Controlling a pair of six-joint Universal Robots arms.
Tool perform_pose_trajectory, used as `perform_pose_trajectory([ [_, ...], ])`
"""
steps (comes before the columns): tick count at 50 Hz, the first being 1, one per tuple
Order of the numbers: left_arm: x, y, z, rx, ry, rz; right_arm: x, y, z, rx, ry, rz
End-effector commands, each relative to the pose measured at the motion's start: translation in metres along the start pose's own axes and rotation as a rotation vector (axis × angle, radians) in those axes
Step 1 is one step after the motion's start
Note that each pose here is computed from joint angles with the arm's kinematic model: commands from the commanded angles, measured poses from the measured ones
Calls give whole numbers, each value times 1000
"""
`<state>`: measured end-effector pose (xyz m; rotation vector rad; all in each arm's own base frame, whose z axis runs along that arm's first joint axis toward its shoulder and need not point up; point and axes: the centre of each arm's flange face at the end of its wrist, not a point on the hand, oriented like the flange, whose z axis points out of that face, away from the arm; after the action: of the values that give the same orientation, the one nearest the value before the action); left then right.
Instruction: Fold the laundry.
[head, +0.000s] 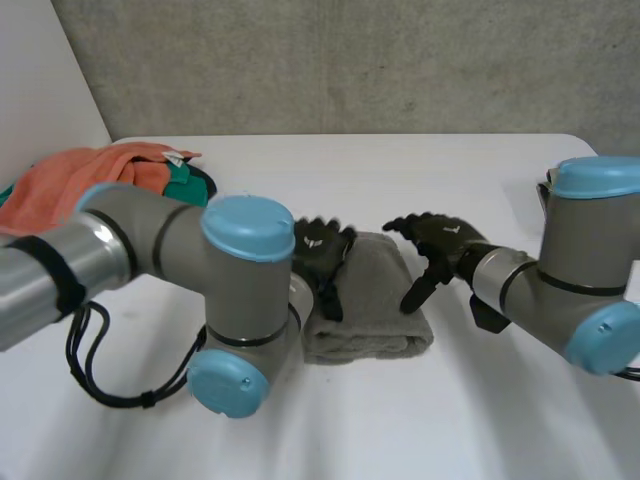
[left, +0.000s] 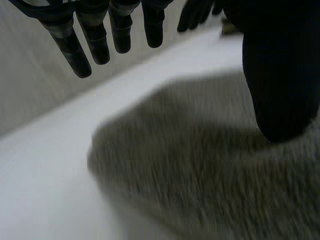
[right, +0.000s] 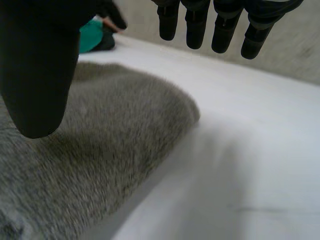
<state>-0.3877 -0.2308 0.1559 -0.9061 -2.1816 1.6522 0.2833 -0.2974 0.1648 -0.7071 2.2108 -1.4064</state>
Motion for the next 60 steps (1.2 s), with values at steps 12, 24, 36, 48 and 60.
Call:
perform_pose_trajectory([
  [12, -10, -7, -21, -109, -62, 91, 8, 7, 7, -103, 102, -290],
  [24, -22, -94, -56, 183, 53, 46, -61, 14, -51, 174, 13, -421],
  [36, -22, -99, -58, 222, 255, 48, -83, 78, -37, 113, -65, -520],
  [48, -19, -95, -58, 210, 264, 45, -81, 75, -12, 219, -35, -576],
  [60, -20, -95, -56, 216, 261, 43, -78, 70, 10, 243, -27, -574],
])
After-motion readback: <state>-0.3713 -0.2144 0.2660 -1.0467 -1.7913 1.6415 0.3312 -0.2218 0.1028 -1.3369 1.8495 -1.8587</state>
